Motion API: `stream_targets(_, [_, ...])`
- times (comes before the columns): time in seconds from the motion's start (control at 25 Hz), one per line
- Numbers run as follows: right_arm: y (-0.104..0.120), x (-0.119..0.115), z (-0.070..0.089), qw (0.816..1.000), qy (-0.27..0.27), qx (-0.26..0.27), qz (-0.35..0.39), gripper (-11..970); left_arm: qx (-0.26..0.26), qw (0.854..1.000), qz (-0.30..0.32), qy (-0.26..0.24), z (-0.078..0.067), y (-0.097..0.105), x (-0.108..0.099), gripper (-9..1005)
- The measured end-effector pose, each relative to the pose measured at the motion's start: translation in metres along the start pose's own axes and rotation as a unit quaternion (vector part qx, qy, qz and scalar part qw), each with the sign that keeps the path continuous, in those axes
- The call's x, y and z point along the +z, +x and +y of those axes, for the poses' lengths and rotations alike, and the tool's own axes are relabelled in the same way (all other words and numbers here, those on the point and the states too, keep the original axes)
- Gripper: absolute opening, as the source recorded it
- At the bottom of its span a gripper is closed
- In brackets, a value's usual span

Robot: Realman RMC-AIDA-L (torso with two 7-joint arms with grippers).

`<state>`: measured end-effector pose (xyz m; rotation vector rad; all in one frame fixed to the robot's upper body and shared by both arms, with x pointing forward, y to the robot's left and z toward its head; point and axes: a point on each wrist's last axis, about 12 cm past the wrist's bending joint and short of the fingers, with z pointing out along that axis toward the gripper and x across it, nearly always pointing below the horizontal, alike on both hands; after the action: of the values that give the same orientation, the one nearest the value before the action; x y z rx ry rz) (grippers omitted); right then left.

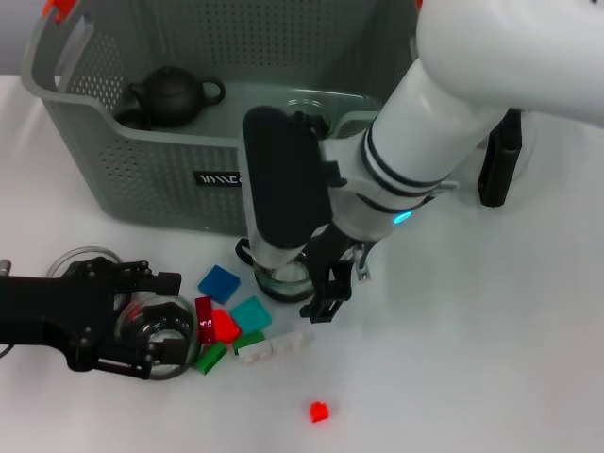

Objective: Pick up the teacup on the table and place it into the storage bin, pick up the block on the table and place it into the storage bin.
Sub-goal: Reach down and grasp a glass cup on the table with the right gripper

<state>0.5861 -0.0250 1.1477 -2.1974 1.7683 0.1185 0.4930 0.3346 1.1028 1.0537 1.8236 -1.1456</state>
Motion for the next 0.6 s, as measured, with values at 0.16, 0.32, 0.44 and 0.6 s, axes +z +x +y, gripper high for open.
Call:
stream_targets(0.16, [-0.001,0.006,0.002,1.000,0.004,-0.005,0.001,882,0.000,1.000,0.000,-0.001,0.000,0.000,0.000,948])
stream_targets(0.32, [0.001,0.010,0.001,1.000,0.007,-0.001,-0.003,857,0.000,1.000,-0.002,-0.003,0.000,0.000,-0.001,948])
stream_targets(0.44, [0.002,0.011,0.001,1.000,0.009,0.001,-0.003,831,0.000,1.000,-0.003,-0.004,0.000,0.000,-0.001,948])
stream_targets(0.6, [0.004,0.013,0.001,1.000,0.013,0.006,-0.007,797,0.001,1.000,-0.004,-0.006,0.000,0.001,-0.001,947])
